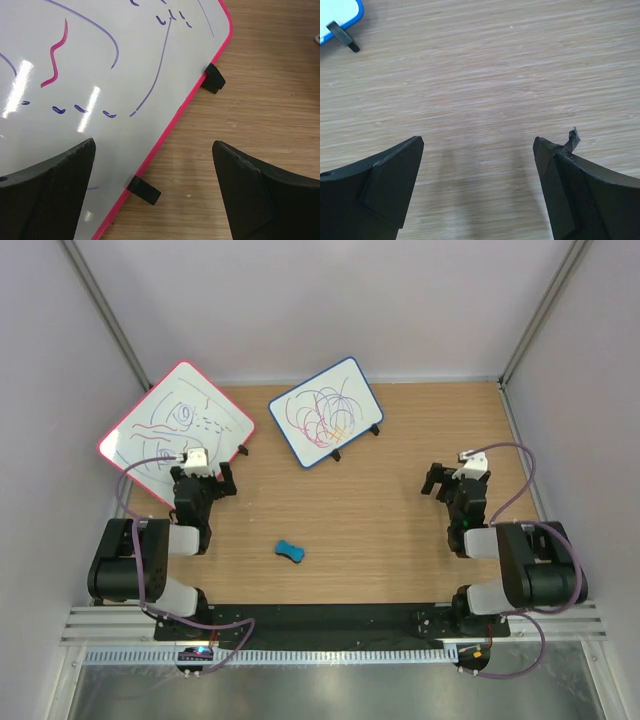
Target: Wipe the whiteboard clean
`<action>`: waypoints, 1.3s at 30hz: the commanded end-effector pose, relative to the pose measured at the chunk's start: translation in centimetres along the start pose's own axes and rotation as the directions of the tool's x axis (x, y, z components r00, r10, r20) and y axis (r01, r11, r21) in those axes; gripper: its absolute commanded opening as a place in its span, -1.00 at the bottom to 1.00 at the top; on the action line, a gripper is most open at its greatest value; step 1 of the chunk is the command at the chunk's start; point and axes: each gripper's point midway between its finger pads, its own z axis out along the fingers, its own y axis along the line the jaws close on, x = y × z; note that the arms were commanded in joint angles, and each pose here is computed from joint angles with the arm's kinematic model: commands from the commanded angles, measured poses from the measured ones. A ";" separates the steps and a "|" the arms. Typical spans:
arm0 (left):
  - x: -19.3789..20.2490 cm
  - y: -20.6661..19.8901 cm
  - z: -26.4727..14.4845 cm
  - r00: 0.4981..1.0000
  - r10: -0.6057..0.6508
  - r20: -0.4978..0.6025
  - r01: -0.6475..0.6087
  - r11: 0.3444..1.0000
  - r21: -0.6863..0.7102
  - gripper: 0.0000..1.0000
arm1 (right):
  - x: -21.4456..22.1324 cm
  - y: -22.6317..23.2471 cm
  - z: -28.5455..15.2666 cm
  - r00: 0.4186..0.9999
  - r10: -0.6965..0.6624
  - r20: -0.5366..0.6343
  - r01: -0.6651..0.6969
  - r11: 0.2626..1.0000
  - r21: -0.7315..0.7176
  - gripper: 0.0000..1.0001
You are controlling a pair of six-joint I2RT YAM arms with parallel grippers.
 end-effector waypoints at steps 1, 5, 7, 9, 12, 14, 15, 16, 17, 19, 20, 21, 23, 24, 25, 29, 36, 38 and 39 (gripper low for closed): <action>-1.4 0.1 0.5 0.999 -0.001 0.042 0.001 1.000 -0.002 0.99 | -6.6 0.1 -0.6 0.988 0.014 0.154 -0.016 1.000 0.012 0.99; -2.5 -2.6 0.0 0.996 0.050 0.076 -0.062 0.985 0.164 1.00 | -9.7 3.5 -1.9 0.991 0.120 0.065 -0.110 0.984 -0.139 0.99; -0.6 -3.5 -0.8 0.995 0.093 -0.046 -0.080 0.969 0.233 1.00 | -13.3 7.2 -3.2 0.987 0.139 0.078 -0.106 0.937 -0.334 0.93; -4.8 -5.6 -0.4 0.992 0.119 -0.052 -0.094 0.933 0.347 1.00 | -13.5 11.5 -5.2 0.990 0.140 -0.004 -0.121 0.840 -0.529 0.77; -6.5 -8.8 -0.6 0.980 0.073 -0.187 0.031 0.865 0.500 1.00 | -12.5 17.5 -7.9 0.998 0.004 -0.065 -0.045 0.764 -0.644 0.71; -8.2 -10.6 -0.9 0.971 0.040 -0.236 0.104 0.816 0.569 0.96 | -10.7 20.2 -9.0 0.986 -0.135 -0.102 0.036 0.758 -0.651 0.71; -8.2 -11.6 -0.8 0.963 0.031 -0.268 0.142 0.788 0.599 0.94 | -10.6 23.6 -11.2 0.975 -0.211 -0.066 0.101 0.689 -0.718 0.71; -8.3 -12.0 -0.8 0.956 0.023 -0.293 0.166 0.781 0.602 0.91 | -8.3 24.5 -12.3 0.949 -0.292 -0.121 0.109 0.663 -0.741 0.71; -8.8 -12.6 -0.3 0.945 0.005 -0.327 0.203 0.773 0.600 0.86 | -6.4 25.6 -12.5 0.923 -0.353 -0.156 0.123 0.652 -0.748 0.69; -9.1 -13.1 0.1 0.934 -0.012 -0.357 0.240 0.760 0.603 0.80 | -3.9 28.9 -15.7 0.860 -0.489 -0.146 0.176 0.552 -0.815 0.68; -9.4 -13.3 0.4 0.928 -0.029 -0.371 0.263 0.757 0.598 0.79 | -1.3 29.7 -16.0 0.812 -0.558 -0.169 0.195 0.533 -0.824 0.68; -9.8 -13.5 1.0 0.925 -0.040 -0.378 0.276 0.753 0.597 0.79 | -0.7 31.7 -17.9 0.785 -0.603 -0.142 0.215 0.480 -0.850 0.69; -10.3 -13.7 1.5 0.926 -0.044 -0.376 0.280 0.747 0.603 0.79 | 1.5 34.3 -18.7 0.720 -0.684 -0.117 0.241 0.405 -0.882 0.69; -10.2 -13.8 1.6 0.917 -0.044 -0.397 0.295 0.744 0.600 0.78 | 2.3 35.1 -19.1 0.698 -0.707 -0.114 0.241 0.383 -0.892 0.68; -10.1 -13.8 1.7 0.912 -0.045 -0.408 0.303 0.743 0.596 0.77 | 3.8 35.5 -20.3 0.645 -0.755 -0.119 0.234 0.342 -0.910 0.68; -9.5 -13.5 1.8 0.906 -0.035 -0.421 0.300 0.756 0.582 0.78 | 6.8 38.0 -21.3 0.544 -0.833 -0.104 0.222 0.262 -0.939 0.59; -8.7 -13.1 1.7 0.908 -0.013 -0.419 0.277 0.768 0.578 0.79 | 9.2 38.8 -21.5 0.477 -0.871 -0.118 0.225 0.251 -0.941 0.50; -8.5 -13.1 1.7 0.907 -0.010 -0.421 0.277 0.766 0.580 0.79 | 9.6 38.9 -21.6 0.473 -0.872 -0.123 0.215 0.250 -0.944 0.41; -8.5 -13.2 1.6 0.906 -0.009 -0.423 0.279 0.764 0.581 0.79 | 9.6 39.0 -21.7 0.474 -0.871 -0.127 0.208 0.251 -0.945 0.38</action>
